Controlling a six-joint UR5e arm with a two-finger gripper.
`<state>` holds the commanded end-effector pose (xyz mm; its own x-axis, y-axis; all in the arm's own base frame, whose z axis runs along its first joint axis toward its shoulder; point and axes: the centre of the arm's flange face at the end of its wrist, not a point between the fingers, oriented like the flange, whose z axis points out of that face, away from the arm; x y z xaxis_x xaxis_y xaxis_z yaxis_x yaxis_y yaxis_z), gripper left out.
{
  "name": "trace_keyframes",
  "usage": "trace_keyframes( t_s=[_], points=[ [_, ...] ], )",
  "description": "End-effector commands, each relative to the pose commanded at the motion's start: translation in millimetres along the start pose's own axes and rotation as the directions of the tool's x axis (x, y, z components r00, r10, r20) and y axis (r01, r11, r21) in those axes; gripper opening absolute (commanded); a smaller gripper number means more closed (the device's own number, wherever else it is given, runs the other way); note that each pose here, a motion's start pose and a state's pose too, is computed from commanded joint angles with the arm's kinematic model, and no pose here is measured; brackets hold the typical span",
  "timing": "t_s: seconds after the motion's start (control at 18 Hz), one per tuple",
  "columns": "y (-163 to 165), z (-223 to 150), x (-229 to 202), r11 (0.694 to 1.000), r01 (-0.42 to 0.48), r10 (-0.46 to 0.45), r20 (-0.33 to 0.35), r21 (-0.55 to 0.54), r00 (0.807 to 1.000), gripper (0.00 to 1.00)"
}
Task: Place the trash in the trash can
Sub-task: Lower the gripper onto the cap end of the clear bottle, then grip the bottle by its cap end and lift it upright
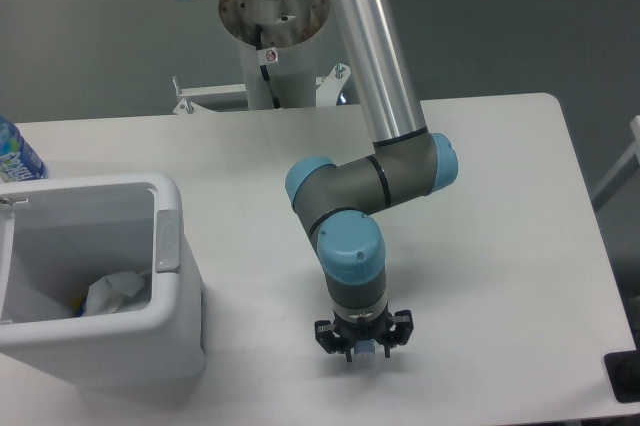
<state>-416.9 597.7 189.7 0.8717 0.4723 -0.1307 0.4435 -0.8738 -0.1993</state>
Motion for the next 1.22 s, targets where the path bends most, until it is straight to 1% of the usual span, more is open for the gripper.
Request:
trace_keyframes(
  t_s=[0.28, 0.44, 0.72, 0.83, 1.22],
  points=[
    [-0.3, -1.3, 0.5, 1.000, 0.000, 0.000, 0.005, 0.002, 1.000, 0.46],
    [-0.4, -2.3, 0.4, 1.000, 0.000, 0.000, 0.005, 0.002, 1.000, 0.39],
    [-0.5, -3.3, 0.3, 1.000, -0.001, 0.001, 0.006, 0.003, 1.000, 0.36],
    [-0.2, -3.9, 0.3, 1.000, -0.001, 0.001, 0.006, 0.003, 1.000, 0.32],
    [-1.2, -7.6, -0.4, 1.000, -0.001, 0.001, 0.009, 0.008, 1.000, 0.30]
  ],
)
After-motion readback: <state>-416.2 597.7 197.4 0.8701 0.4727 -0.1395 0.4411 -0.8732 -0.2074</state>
